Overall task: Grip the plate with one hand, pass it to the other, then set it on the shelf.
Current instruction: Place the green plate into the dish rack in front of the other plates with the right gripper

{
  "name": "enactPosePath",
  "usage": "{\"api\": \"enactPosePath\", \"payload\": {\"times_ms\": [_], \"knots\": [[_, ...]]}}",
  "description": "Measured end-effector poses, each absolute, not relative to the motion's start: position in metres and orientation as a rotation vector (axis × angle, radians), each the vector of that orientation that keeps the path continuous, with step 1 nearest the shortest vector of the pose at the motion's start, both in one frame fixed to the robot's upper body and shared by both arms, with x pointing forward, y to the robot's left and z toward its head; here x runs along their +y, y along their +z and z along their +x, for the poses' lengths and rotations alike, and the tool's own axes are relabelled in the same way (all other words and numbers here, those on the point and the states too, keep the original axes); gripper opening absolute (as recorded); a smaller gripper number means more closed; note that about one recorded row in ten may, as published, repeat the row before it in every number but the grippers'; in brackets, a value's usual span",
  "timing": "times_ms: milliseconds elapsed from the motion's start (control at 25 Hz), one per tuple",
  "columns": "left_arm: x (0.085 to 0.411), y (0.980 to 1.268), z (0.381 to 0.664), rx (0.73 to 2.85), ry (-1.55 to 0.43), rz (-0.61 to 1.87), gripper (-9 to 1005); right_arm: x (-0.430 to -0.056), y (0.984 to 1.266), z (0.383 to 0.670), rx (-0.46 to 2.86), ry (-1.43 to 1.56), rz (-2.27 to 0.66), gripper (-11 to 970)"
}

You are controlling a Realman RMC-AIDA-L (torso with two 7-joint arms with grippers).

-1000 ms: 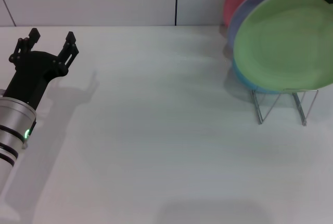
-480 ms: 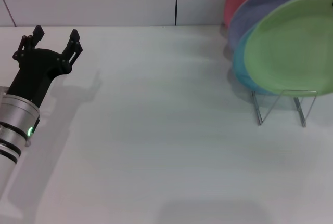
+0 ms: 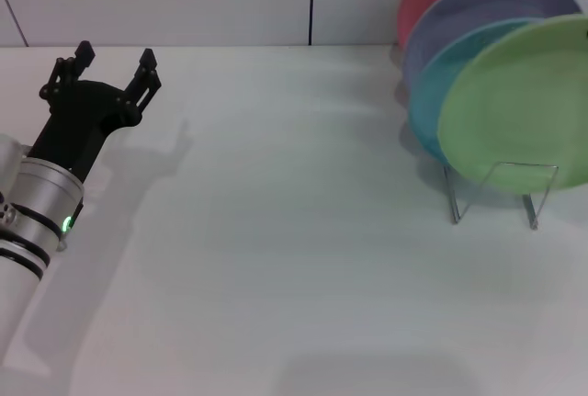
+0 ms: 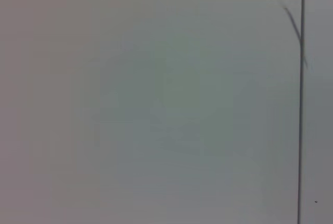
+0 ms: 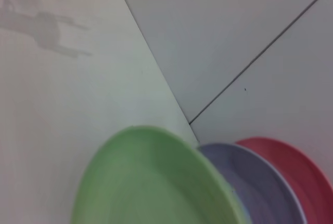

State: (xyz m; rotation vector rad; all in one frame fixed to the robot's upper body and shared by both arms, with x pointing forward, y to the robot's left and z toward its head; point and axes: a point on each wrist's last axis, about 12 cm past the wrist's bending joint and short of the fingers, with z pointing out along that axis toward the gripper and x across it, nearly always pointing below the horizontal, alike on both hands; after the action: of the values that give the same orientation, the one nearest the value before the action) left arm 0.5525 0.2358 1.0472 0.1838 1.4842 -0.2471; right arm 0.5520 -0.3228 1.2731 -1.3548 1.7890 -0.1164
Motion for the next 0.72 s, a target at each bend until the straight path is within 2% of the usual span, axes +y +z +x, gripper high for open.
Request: {"api": "enactPosePath", "payload": {"times_ms": [320, 720], "knots": [[0.232, 1.049, 0.558, 1.49, -0.253, 0.197, 812, -0.324, 1.266, 0.558, 1.811, -0.107, -1.339, 249], [0.231, 1.048, 0.561, 1.511, -0.243, 0.206, 812, -0.31, 1.272, 0.552, 1.849, 0.024, -1.309, 664]]}}
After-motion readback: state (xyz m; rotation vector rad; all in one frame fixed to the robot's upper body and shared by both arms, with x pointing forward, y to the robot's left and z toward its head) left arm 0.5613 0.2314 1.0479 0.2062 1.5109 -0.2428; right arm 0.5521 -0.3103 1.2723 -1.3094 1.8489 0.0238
